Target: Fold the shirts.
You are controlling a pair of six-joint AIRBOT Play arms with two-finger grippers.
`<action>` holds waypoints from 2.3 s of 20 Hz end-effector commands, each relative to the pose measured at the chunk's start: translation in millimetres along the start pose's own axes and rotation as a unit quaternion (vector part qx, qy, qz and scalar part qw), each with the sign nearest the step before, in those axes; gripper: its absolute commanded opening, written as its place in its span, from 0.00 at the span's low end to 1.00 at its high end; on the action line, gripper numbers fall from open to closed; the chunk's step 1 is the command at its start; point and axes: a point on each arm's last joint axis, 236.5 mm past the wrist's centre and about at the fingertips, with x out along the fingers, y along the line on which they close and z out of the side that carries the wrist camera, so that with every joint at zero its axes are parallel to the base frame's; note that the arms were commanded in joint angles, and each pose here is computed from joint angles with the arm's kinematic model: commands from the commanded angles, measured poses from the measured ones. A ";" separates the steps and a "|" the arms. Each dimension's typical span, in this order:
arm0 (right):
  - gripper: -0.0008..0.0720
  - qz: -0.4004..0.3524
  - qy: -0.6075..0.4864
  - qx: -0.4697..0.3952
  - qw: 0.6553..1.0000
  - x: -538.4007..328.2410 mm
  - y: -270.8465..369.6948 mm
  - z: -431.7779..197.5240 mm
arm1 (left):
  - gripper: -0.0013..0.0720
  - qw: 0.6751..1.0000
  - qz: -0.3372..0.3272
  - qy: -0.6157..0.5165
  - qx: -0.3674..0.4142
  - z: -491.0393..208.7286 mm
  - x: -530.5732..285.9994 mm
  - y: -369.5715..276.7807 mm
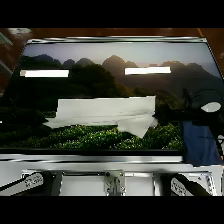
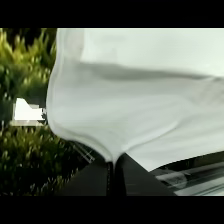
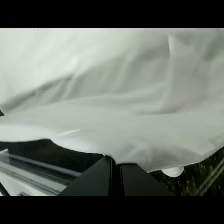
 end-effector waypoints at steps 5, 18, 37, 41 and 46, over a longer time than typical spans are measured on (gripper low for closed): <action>0.10 0.015 -0.066 -0.017 0.998 35.7 27.9 119.7 | 0.07 0.999 0.001 -0.035 0.021 115.7 24.8 -41.0; 0.66 -0.062 -0.040 -0.028 0.997 73.2 -38.7 140.5 | 0.49 0.998 -0.008 0.052 -0.038 124.9 98.4 -11.1; 0.59 -0.058 0.108 0.016 0.992 117.1 -66.2 76.7 | 0.49 0.994 -0.037 0.082 0.069 110.4 37.5 -102.4; 0.10 -0.048 0.073 0.003 0.996 83.6 -52.4 93.3 | 0.46 0.989 -0.040 0.096 0.103 99.6 55.3 -126.4; 0.10 -0.029 0.038 -0.022 0.999 13.7 -9.8 94.4 | 0.15 0.980 -0.116 0.087 0.136 82.5 107.8 -214.9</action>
